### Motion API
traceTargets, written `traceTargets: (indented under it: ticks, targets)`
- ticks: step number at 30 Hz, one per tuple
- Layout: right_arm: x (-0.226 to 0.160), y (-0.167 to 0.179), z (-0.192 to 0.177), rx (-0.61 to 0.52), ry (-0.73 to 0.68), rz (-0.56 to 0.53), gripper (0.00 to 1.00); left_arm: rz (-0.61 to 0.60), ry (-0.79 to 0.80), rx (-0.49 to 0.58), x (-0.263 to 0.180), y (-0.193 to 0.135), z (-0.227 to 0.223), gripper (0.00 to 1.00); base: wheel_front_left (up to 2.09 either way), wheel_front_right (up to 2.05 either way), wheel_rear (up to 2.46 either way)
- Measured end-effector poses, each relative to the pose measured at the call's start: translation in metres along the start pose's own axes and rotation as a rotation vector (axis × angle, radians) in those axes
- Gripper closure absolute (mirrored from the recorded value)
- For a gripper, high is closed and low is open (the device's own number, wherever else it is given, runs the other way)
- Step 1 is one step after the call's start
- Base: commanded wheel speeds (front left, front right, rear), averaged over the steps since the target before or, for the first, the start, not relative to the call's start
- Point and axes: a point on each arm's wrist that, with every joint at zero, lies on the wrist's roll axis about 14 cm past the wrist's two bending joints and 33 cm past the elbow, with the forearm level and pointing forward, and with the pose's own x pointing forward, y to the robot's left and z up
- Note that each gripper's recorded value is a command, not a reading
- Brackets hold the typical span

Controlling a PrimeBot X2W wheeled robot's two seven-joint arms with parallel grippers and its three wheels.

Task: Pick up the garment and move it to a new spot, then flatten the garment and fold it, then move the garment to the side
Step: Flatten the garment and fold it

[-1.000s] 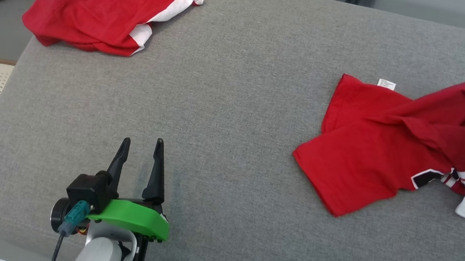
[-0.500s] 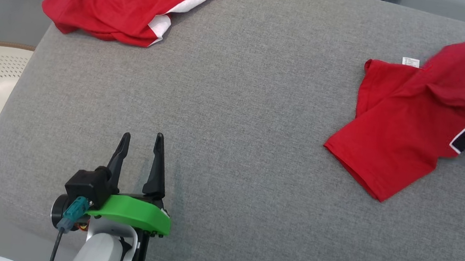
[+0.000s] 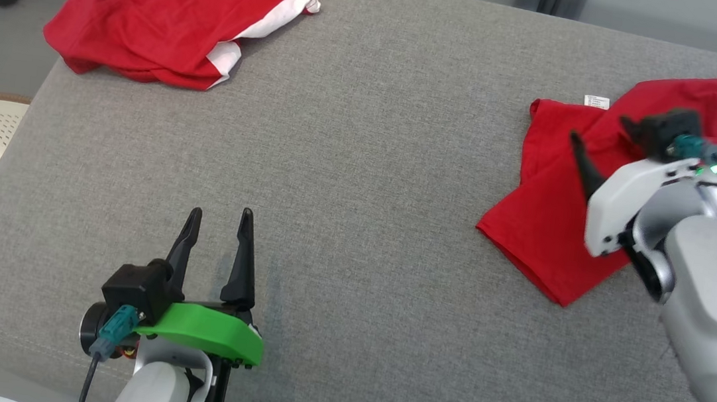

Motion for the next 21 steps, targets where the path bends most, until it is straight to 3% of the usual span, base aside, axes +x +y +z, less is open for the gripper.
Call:
traceTargets:
  ticks: [4,8,18,19,21]
  targets:
    - [-0.008,0.061,-0.017,-0.009,0.044,0.183,0.0,0.006,0.002,0.001,-0.001,0.002,-0.001,0.0,0.0,0.0,0.0]
    - [-0.023,0.099,-0.043,-0.033,0.142,0.316,0.0,0.014,0.002,0.002,-0.002,0.005,0.0,0.0,0.0,0.0,0.0]
    - [-0.033,0.112,-0.078,-0.125,0.292,0.383,0.0,0.028,-0.001,0.001,-0.004,0.009,0.001,0.0,0.0,0.0,0.0]
    - [-0.032,0.111,-0.079,-0.125,0.298,0.378,0.44,0.029,0.0,0.001,-0.004,0.009,0.001,0.0,0.0,0.0,0.0]
    - [-0.027,0.11,-0.078,-0.139,0.296,0.367,0.72,0.028,0.001,0.0,-0.004,0.009,0.0,0.0,0.0,0.0,0.0]
